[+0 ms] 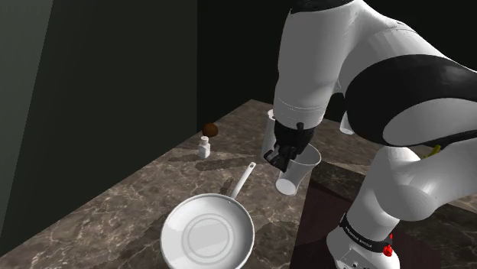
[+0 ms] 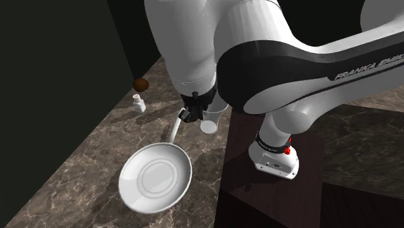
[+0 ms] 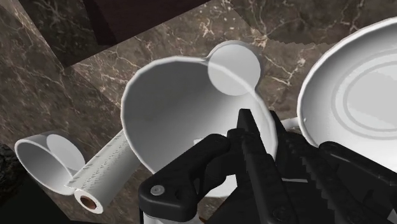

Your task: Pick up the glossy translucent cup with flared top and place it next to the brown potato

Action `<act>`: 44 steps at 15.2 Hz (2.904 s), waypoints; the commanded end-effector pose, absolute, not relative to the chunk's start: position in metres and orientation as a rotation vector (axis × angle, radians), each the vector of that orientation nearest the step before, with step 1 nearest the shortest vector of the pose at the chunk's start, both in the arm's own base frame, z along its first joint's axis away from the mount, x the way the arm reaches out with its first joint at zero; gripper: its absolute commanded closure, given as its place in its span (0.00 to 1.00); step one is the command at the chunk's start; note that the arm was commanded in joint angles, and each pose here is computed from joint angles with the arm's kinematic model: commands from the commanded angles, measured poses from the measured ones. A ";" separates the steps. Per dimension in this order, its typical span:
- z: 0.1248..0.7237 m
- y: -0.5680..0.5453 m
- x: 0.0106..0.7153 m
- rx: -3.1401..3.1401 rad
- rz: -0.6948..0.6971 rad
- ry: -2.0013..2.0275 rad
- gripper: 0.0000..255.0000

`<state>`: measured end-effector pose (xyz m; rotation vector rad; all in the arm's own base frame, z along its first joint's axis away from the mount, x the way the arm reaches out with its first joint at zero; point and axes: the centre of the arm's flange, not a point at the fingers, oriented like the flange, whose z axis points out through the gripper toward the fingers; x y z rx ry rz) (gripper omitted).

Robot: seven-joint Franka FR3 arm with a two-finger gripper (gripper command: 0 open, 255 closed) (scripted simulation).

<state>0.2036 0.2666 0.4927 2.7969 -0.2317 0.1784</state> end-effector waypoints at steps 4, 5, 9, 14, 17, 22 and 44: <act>0.520 0.267 0.204 2.797 0.178 -0.232 1.00; 0.525 0.267 0.204 2.797 0.178 -0.232 1.00; 0.546 0.267 0.204 2.797 0.178 -0.232 1.00; 0.561 0.252 0.226 2.797 0.178 -0.232 1.00; 0.561 0.230 0.258 2.797 0.178 -0.232 1.00; 0.562 0.192 0.313 2.797 0.178 -0.232 1.00; 0.563 0.028 0.552 2.797 0.178 -0.232 1.00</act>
